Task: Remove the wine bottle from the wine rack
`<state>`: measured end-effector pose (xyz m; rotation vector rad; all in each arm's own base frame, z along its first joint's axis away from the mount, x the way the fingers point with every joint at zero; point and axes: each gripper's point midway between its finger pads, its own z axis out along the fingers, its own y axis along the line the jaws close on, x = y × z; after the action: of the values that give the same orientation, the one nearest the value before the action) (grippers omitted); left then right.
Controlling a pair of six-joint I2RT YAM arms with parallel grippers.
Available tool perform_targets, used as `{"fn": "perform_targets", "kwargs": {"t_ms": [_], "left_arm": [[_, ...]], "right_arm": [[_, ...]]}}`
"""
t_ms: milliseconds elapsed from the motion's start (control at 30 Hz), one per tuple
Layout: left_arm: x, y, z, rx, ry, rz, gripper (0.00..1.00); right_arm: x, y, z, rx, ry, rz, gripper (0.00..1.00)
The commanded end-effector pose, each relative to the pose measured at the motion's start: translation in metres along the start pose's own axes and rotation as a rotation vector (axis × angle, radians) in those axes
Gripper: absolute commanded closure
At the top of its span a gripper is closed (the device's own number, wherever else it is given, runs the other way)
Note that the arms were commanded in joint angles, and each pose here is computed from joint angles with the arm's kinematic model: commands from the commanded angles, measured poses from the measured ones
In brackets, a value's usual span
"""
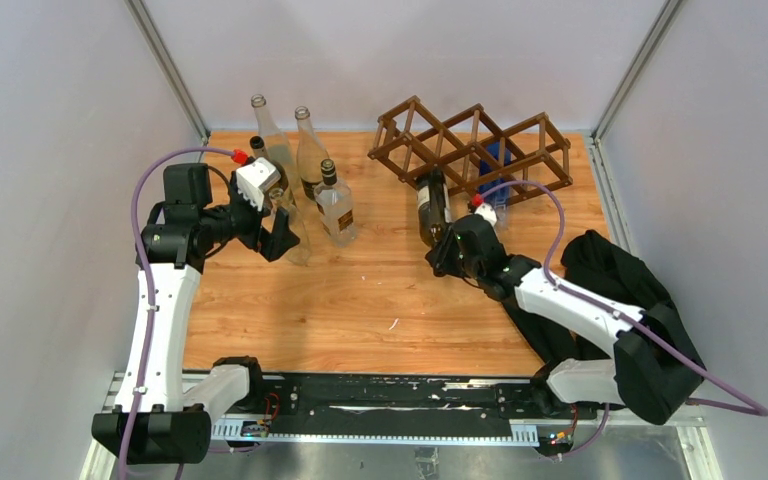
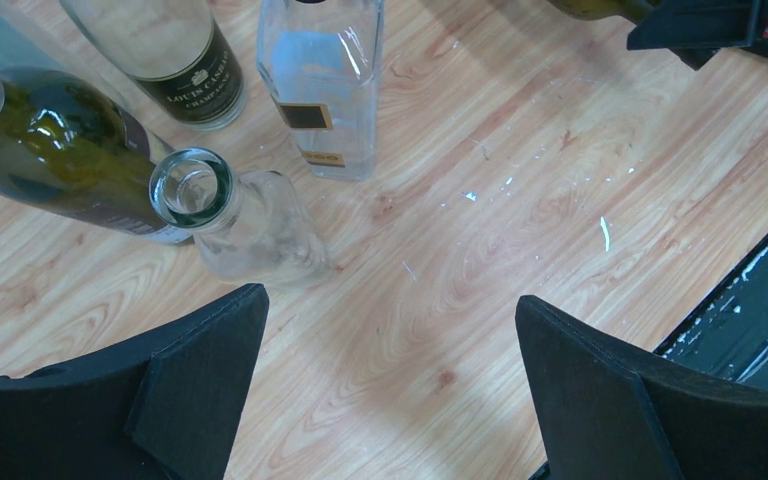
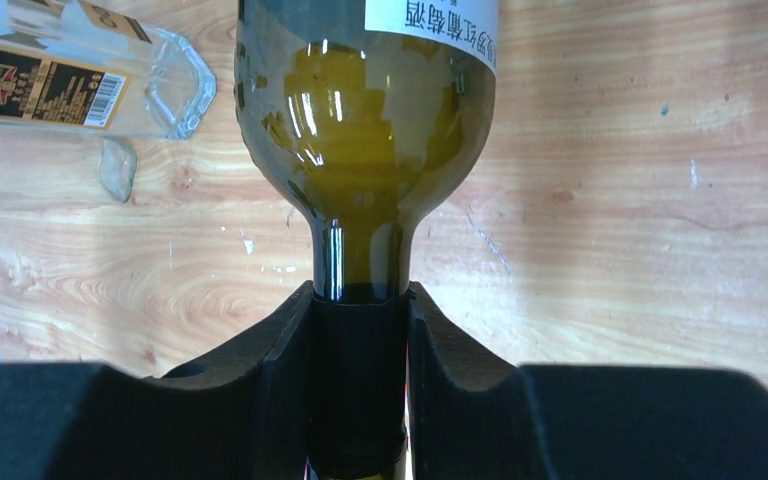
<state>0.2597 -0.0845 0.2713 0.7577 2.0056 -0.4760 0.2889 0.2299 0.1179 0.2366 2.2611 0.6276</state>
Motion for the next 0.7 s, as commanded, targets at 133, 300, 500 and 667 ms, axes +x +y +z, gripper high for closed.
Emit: {"fn": "perform_targets", "kwargs": {"t_ms": [133, 300, 500, 667], "left_arm": [[-0.011, 0.0, -0.004, -0.003, -0.035, 0.01, 0.0], [-0.018, -0.001, -0.006, 0.0, -0.052, 0.013, 0.0], [-0.021, -0.003, -0.006, 0.015, -0.062, 0.024, 0.0], [-0.032, -0.017, -0.009, 0.088, -0.109, 0.076, 0.0]], "right_arm": [[-0.021, 0.02, -0.03, -0.116, -0.148, 0.044, 1.0], [-0.01, 0.01, -0.04, -0.108, -0.139, 0.034, 1.0], [-0.015, 0.013, -0.066, -0.135, -0.151, 0.027, 1.0], [-0.007, 0.024, -0.083, -0.164, -0.059, -0.021, 1.0]]}}
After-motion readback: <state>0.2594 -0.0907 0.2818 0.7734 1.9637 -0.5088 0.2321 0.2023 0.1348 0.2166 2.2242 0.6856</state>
